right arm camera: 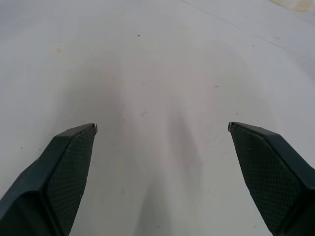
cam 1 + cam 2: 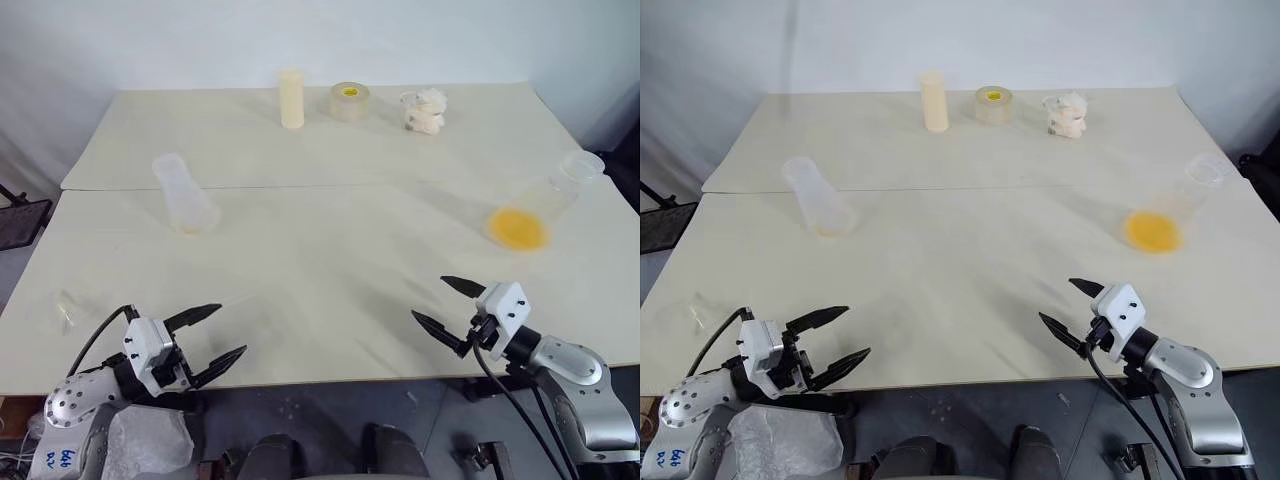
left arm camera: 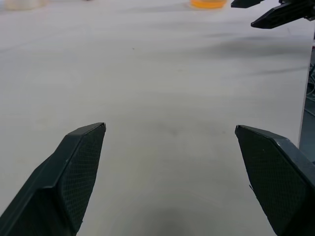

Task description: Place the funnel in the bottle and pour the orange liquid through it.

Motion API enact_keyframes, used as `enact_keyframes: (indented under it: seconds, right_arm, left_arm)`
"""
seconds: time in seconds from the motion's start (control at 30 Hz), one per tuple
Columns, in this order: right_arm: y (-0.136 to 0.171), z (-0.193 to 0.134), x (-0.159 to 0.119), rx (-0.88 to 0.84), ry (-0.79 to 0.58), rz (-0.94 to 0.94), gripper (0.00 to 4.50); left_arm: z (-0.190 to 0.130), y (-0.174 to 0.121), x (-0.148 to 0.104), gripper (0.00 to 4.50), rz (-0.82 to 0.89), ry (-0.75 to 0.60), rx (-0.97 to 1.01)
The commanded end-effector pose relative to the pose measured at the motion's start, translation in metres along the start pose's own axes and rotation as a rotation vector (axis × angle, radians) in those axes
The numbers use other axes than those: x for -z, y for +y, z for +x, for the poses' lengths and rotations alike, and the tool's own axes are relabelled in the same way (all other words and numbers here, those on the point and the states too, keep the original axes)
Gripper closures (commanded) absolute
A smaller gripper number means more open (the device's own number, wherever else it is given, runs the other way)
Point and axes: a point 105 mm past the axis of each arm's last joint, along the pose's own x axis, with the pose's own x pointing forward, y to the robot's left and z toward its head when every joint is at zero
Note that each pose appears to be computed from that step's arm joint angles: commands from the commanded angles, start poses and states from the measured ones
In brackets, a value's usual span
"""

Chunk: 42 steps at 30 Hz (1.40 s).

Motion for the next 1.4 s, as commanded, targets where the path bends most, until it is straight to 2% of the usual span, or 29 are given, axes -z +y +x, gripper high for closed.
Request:
enact_keyframes:
  seconds: [0.03, 0.1, 0.17, 0.33, 0.47, 0.63, 0.77, 0.9, 1.03, 1.13, 1.4]
  right_arm:
    - [0.0, 0.0, -0.011, 0.003, -0.04, -0.022, 0.03]
    - [0.001, 0.001, -0.01, 0.0, -0.042, -0.018, 0.03]
    - [0.001, 0.002, -0.01, -0.004, -0.043, -0.016, 0.03]
    - [0.002, 0.005, -0.009, -0.012, -0.048, -0.012, 0.03]
    - [0.001, 0.006, -0.008, -0.016, -0.051, -0.009, 0.03]
    - [-0.003, 0.008, -0.007, -0.029, -0.051, -0.01, 0.03]
    - [-0.005, 0.013, -0.006, -0.054, -0.061, -0.017, 0.03]
    - [-0.01, 0.022, -0.006, -0.063, -0.074, -0.021, 0.03]
    - [-0.01, 0.034, -0.009, -0.091, -0.105, -0.026, 0.03]
    - [-0.01, 0.038, -0.012, -0.092, -0.127, -0.027, 0.03]
    - [-0.01, 0.051, -0.05, -0.096, -0.251, -0.07, 0.03]
  left_arm:
    - [0.002, -0.004, -0.006, 0.0, -0.007, -0.015, 0.012]
    - [0.003, -0.006, -0.003, 0.0, -0.036, 0.014, 0.01]
    - [0.005, -0.01, -0.006, 0.0, -0.138, -0.002, 0.028]
    - [0.01, -0.005, 0.001, 0.0, -0.119, 0.07, -0.077]
    - [0.001, 0.001, -0.016, 0.0, -0.07, -0.03, -0.151]
    - [-0.024, 0.015, -0.027, 0.0, -0.032, -0.045, -0.28]
    - [-0.041, 0.045, -0.034, 0.0, 0.026, -0.014, -0.434]
    - [-0.037, 0.076, -0.044, 0.0, 0.067, -0.002, -0.566]
    - [-0.012, 0.115, -0.058, 0.0, 0.105, -0.024, -0.665]
    - [-0.003, 0.129, -0.063, 0.0, 0.113, -0.045, -0.692]
    - [0.018, 0.18, -0.072, 0.0, 0.097, -0.088, -0.809]
